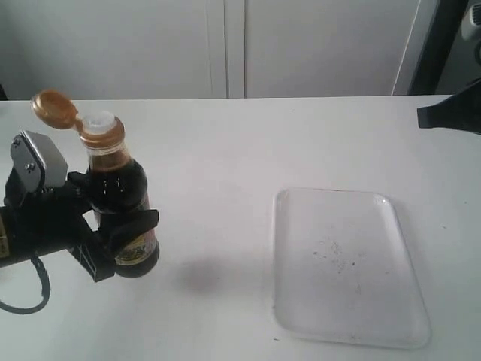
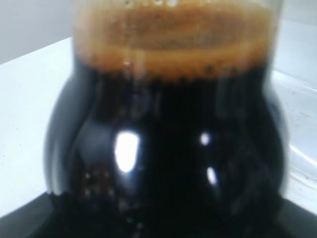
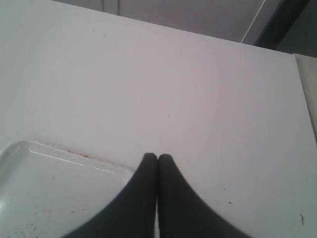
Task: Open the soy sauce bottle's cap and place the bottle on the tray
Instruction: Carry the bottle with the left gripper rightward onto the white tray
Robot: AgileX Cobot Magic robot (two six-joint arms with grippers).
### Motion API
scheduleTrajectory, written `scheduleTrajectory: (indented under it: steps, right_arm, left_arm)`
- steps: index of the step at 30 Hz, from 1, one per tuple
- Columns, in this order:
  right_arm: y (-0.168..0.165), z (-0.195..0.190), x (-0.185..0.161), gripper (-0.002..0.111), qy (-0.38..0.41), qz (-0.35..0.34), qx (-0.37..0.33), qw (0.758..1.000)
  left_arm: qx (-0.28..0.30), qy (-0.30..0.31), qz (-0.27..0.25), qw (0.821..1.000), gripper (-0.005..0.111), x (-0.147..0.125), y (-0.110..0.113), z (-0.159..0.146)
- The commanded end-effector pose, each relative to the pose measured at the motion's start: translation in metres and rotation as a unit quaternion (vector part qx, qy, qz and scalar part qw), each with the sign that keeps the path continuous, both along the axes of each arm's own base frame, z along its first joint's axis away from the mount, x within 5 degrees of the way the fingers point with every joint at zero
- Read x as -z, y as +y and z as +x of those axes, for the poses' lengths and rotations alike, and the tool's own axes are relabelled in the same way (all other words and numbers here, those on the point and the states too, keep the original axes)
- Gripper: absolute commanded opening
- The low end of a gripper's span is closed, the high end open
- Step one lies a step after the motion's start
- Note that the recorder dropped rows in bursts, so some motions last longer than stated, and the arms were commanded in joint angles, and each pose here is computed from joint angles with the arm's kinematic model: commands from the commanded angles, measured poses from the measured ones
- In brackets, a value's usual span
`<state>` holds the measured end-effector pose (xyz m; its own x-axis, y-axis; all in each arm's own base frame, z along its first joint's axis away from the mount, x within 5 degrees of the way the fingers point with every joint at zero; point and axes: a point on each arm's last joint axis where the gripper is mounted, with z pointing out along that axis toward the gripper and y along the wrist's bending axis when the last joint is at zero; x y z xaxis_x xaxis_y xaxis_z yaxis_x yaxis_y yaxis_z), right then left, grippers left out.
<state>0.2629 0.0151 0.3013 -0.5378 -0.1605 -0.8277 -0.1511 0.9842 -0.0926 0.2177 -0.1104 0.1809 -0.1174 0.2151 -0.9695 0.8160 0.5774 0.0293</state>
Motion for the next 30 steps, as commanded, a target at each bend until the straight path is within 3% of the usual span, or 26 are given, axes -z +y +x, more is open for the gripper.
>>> scheduleTrajectory:
  steps: [1,15,30]
  right_arm:
    - [-0.001,0.002,0.001,0.0,-0.009,0.0,0.003,1.0]
    - [-0.001,0.003,0.0,0.0,-0.017,0.001,0.005,1.0]
    - [-0.001,0.008,0.008,0.0,0.001,0.001,0.005,1.0]
  left_arm:
    - [-0.001,-0.025,-0.075,0.997,0.0,-0.026,-0.007,0.008]
    - [0.065,-0.069,-0.137,0.986,0.0,-0.066,-0.071,0.006]
    - [0.119,-0.04,-0.147,0.981,0.0,-0.053,-0.154,0.017]
